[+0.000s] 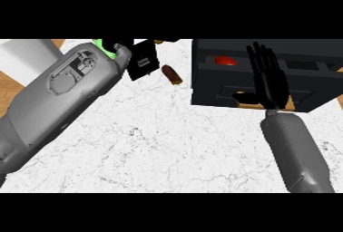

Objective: Pick up the can, place it into the drawer and close the drawer

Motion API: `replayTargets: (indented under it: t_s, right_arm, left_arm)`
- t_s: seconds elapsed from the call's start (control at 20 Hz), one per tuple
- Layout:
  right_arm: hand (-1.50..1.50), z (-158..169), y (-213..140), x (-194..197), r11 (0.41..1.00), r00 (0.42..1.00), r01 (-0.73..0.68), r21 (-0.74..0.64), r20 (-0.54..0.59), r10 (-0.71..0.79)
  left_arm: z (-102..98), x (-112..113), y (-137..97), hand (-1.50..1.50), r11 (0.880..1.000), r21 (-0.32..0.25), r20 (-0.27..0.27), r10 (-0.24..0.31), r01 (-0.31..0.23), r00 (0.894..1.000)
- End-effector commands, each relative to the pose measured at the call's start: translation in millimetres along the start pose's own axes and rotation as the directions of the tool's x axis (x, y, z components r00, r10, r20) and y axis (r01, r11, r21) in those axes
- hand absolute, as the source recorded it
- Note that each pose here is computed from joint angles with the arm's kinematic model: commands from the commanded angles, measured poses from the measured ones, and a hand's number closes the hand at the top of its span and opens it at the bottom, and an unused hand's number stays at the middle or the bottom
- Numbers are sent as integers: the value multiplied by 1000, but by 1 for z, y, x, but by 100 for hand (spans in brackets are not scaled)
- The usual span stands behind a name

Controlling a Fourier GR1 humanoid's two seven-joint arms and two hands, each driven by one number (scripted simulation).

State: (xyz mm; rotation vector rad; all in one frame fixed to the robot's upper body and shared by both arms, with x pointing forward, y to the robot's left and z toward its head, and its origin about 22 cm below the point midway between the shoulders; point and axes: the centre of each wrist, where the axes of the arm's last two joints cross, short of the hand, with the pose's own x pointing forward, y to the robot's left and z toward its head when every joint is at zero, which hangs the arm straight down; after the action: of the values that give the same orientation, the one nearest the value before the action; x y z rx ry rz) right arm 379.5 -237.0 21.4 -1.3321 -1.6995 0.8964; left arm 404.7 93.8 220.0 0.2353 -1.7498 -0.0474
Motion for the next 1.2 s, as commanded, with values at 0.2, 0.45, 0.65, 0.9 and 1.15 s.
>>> replayTargets:
  t_s: [0.2,0.45,0.65,0.9,1.15]
  right_arm:
    - [-150,-41,7,3,1000,998,3,-3,-67,-3]
    - [-150,-63,8,23,1000,999,1,-26,-55,-2]
    - [-150,-73,3,21,999,998,-16,-52,-59,13]
    - [-150,-77,0,12,998,996,-17,-53,-87,13]
    - [-150,-98,-15,22,998,997,16,-58,-70,-20]
  left_arm:
    - [18,-21,29,-150,1000,-15,-26,-20,19,999]
    - [29,-41,33,-150,999,-29,-36,-15,14,999]
    - [36,-43,43,-150,999,-30,-5,-22,22,1000]
    - [43,-30,42,-150,999,-45,-7,-17,16,1000]
    - [43,-43,58,-150,1000,-22,-21,-23,22,1000]
